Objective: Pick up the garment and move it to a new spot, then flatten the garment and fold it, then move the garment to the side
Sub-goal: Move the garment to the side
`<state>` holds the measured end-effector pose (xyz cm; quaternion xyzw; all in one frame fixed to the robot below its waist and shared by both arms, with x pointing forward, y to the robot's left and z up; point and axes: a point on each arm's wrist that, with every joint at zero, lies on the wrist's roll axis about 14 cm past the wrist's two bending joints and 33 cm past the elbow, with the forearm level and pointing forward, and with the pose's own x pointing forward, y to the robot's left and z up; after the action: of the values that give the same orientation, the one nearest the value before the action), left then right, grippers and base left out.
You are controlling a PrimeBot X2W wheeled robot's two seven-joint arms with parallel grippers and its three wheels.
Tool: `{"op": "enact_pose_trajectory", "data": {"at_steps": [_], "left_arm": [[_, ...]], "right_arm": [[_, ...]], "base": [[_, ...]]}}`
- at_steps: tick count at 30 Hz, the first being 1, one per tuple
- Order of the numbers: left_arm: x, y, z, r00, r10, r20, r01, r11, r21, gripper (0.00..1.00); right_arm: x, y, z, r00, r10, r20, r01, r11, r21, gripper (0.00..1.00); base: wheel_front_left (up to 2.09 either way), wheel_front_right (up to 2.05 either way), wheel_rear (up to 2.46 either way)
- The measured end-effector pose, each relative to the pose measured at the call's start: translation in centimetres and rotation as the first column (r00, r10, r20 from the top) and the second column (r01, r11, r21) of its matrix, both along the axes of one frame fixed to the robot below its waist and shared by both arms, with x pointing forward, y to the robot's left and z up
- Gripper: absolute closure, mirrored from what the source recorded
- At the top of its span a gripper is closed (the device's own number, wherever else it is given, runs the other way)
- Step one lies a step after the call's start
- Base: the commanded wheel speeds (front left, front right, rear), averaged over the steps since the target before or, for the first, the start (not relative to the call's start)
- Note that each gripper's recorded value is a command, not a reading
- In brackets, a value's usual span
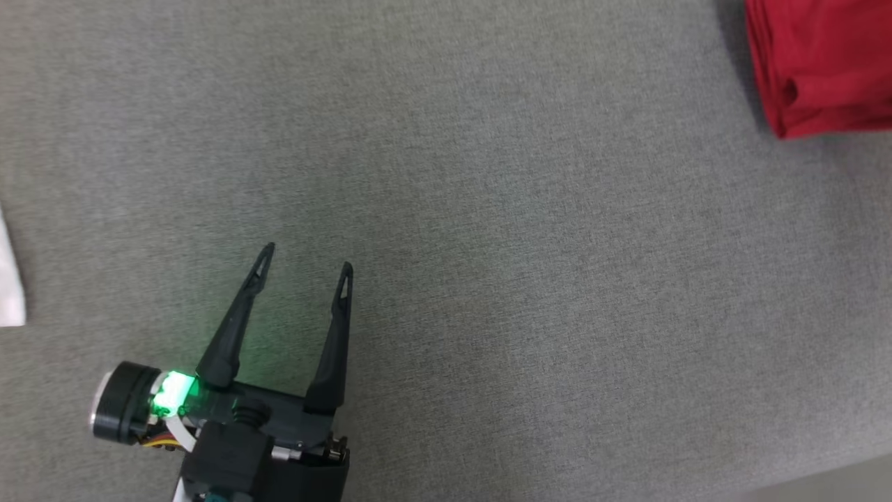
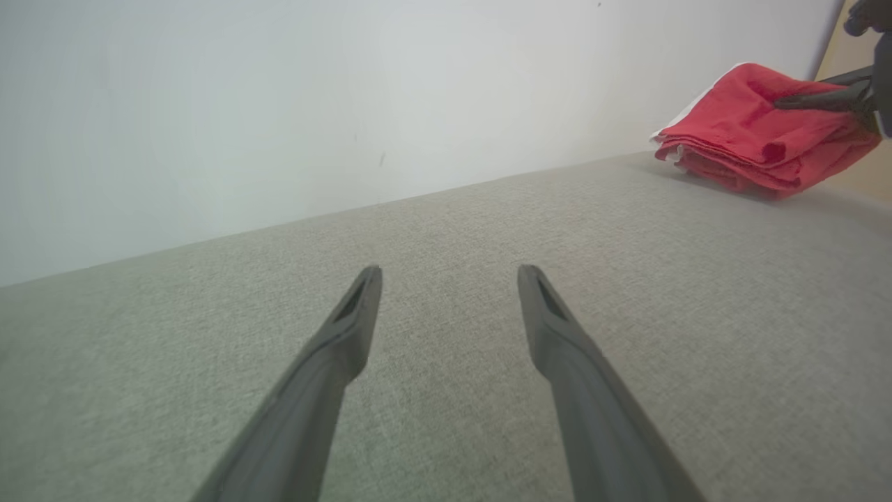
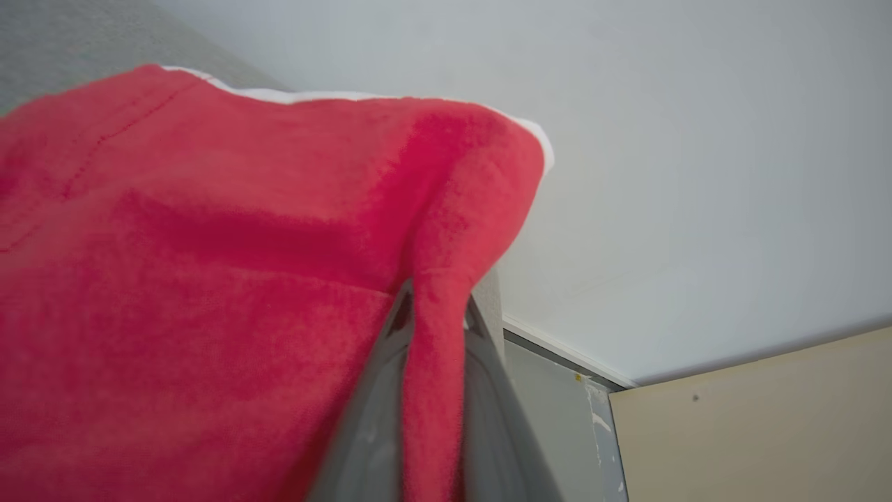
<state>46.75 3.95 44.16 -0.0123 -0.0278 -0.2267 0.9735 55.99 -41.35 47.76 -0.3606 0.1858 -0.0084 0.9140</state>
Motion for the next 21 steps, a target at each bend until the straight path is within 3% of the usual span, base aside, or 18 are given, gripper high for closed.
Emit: {"op": "enact_pose_trajectory", "data": {"at_steps": [12,21], "left_arm": [[1.0,-1.5,-1.1,0.999,-0.028,0.018,0.029,0.999,-0.025,0.00],[1.0,-1.1,-1.2,1.000,-0.010,0.012,0.011,1.000,-0.025,0.00]], "right_arm": [[0.1,-3.6,0.2,0.997,-0.060,-0.038,0.056,0.993,-0.102,1.00],[0.7,-3.8,0.0,0.996,-0.073,-0.046,0.067,0.992,-0.109,1.00]], "base": [[0.00,0.00,0.00],[0.00,0.00,0.00]]}}
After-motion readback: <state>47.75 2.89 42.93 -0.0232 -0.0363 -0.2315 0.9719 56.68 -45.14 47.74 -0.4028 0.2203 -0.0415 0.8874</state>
